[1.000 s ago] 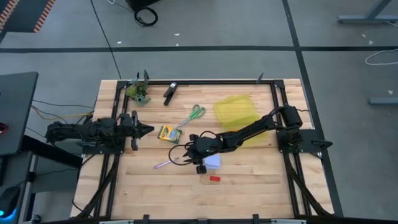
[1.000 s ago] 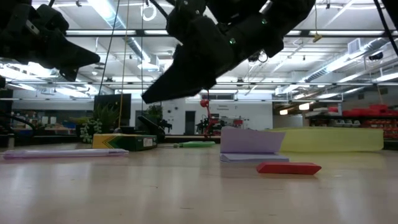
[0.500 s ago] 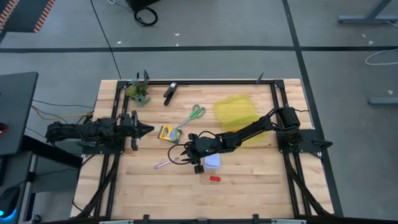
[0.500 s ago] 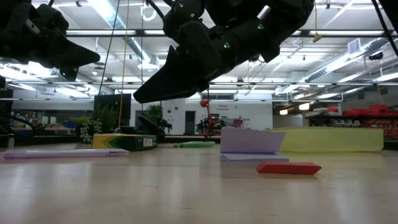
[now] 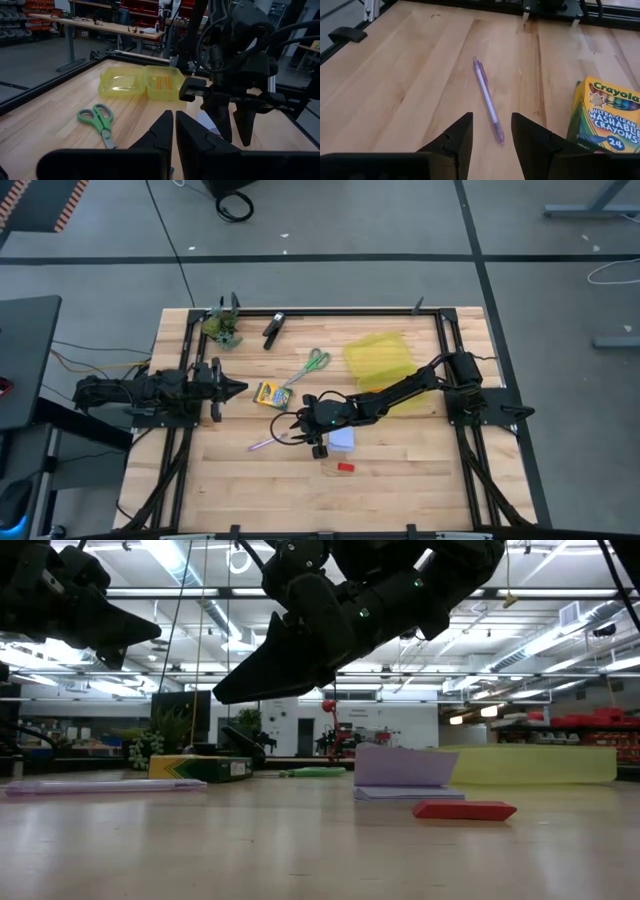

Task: Pack school essentials
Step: Put the violet pen into the yellow supply box

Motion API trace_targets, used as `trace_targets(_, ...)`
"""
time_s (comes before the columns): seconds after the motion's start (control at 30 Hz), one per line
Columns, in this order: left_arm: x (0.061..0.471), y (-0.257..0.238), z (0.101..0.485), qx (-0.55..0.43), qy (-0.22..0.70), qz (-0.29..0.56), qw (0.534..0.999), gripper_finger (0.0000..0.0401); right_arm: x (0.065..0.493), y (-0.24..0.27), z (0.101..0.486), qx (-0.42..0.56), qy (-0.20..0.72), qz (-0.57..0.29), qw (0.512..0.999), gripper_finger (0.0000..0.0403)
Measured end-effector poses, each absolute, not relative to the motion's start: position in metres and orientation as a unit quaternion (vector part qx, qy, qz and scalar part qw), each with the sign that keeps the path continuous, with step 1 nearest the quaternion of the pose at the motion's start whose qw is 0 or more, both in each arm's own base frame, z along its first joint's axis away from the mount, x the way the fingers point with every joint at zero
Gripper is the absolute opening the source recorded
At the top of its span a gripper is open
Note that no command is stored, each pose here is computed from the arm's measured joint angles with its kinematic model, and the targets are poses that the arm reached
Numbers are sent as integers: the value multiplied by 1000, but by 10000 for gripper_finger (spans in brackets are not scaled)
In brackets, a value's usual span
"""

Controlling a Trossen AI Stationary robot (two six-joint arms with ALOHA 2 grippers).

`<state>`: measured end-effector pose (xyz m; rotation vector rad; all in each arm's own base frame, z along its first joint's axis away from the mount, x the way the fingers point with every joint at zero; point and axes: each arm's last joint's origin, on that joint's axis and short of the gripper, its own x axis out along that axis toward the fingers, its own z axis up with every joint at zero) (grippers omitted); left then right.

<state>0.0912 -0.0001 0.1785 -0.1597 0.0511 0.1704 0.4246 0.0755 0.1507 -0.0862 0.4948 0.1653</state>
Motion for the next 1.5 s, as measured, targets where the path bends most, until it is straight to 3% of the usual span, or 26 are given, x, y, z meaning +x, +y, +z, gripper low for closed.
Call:
trace_targets(0.43,91,0,179,-80,25,85,993,36,426,73,152,-50,237,81,967,142)
trace_targets(0.63,91,0,179,-80,25,85,993,30,434,72,134,-51,226,81,969,142)
trace_targets(1.17,91,0,179,-80,22,85,993,36,500,73,111,-45,208,147,966,142)
trace_targets(1.5,91,0,179,-80,21,85,993,29,509,69,106,-40,203,166,964,158)
